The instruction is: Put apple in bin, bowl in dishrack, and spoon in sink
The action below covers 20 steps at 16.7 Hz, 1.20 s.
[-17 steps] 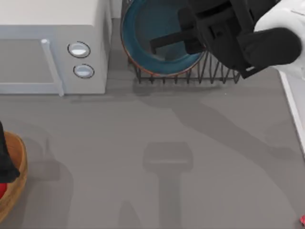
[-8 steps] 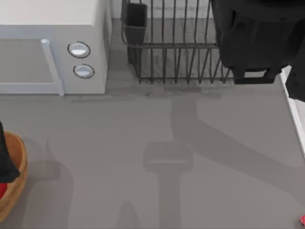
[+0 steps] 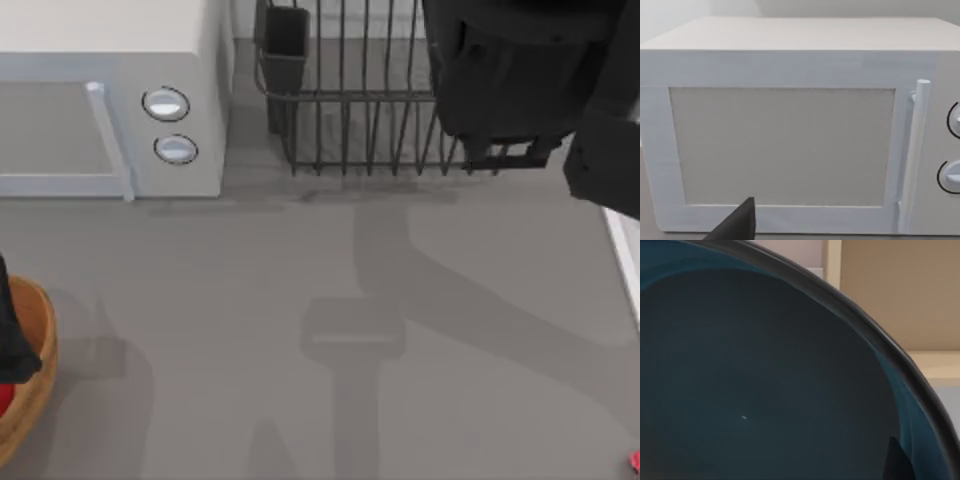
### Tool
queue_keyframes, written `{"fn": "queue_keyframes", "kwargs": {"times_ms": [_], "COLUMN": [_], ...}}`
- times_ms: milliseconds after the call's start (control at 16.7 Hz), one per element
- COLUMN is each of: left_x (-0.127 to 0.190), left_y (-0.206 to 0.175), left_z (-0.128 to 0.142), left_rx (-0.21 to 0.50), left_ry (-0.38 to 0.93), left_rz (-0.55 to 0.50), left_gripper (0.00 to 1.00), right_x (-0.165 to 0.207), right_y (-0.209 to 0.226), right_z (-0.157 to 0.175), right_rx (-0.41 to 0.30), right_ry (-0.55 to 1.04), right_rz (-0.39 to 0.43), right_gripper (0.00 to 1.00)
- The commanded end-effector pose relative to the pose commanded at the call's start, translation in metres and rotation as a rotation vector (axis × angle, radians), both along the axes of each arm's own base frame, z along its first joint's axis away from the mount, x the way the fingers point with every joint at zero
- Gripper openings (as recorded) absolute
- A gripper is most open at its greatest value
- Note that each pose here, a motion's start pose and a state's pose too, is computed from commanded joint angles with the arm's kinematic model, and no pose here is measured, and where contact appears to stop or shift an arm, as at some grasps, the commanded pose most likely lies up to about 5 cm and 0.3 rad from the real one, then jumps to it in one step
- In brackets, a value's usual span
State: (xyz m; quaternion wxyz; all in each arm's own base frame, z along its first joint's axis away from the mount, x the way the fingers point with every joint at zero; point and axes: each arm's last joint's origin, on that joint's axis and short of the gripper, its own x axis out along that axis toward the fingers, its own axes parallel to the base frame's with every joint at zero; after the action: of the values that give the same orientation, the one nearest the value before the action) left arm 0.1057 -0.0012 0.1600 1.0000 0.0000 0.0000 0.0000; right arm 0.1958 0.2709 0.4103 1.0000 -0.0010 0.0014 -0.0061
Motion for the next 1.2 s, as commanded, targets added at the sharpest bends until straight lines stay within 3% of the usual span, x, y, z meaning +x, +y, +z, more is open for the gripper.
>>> {"fn": "queue_keyframes", "kwargs": {"times_ms": [360, 720, 1080, 1200], "left_x": [0.0, 0.0, 0.0, 0.0], "left_y": [0.0, 0.0, 0.0, 0.0], "left_z": [0.0, 0.0, 0.0, 0.0], "left_rx": [0.0, 0.0, 0.0, 0.0], "left_ry": [0.0, 0.0, 0.0, 0.0], "left_rz": [0.0, 0.0, 0.0, 0.0], "left_gripper": [1.0, 1.0, 1.0, 1.0], "right_x": [0.096, 0.18, 0.187, 0.187], "right_y": [0.026, -0.003, -0.009, -0.009], "right_z": [-0.084, -0.181, -0.191, -0.191], "right_rx": [0.009, 0.006, 0.002, 0.002], "right_ry": [-0.007, -0.008, -0.003, -0.003], "right_rz": [-0.001, 0.002, 0.002, 0.002], "right_gripper": [0.0, 0.0, 0.0, 0.15]}}
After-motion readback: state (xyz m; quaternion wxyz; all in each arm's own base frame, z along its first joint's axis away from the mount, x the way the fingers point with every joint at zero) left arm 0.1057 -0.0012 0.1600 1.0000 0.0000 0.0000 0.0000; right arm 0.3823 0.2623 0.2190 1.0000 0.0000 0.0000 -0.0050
